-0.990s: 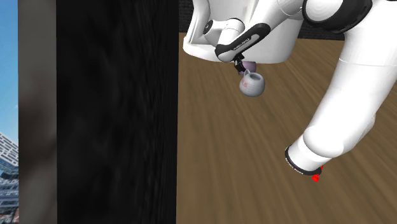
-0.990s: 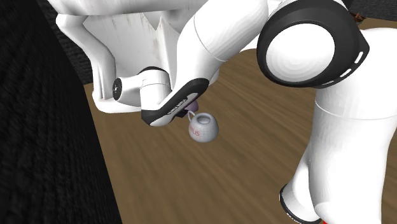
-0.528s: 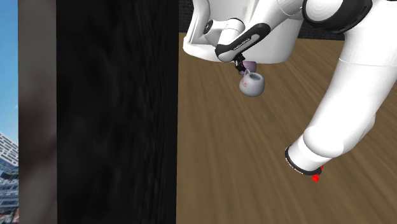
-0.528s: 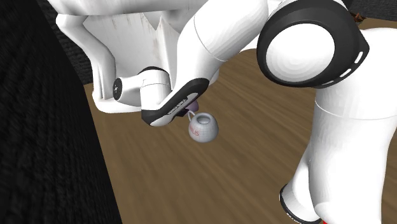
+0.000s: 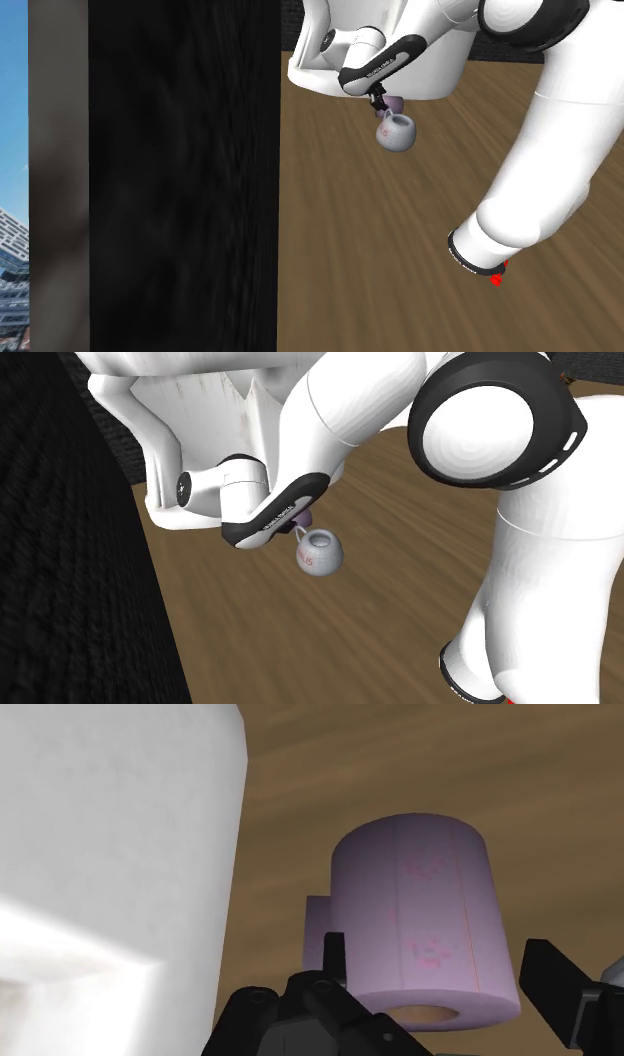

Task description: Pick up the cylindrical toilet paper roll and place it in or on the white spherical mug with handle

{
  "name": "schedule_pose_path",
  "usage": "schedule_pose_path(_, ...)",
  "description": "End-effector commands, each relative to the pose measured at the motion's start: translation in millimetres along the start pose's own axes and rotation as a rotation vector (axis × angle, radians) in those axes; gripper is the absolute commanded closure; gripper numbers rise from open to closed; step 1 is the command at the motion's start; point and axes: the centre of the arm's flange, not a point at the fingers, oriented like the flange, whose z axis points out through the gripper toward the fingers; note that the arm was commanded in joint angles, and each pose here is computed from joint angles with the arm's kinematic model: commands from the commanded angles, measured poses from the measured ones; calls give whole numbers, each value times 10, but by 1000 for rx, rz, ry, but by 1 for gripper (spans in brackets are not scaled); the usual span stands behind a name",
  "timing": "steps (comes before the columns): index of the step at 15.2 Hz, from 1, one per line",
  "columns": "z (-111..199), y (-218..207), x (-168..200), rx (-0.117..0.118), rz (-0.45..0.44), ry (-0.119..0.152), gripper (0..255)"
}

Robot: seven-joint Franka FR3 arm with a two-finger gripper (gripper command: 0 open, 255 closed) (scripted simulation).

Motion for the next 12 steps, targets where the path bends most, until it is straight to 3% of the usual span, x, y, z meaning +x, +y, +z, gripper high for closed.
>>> schedule_pose_path(1, -59, 32, -56, 0, 0, 0, 255)
schedule_pose_path(9, -261, 138, -277, 0, 0, 0, 255)
schedule_pose_path(10, -261, 138, -277, 0, 0, 0, 0)
schedule_pose_path(12, -300, 147, 0, 38, 18, -14, 0)
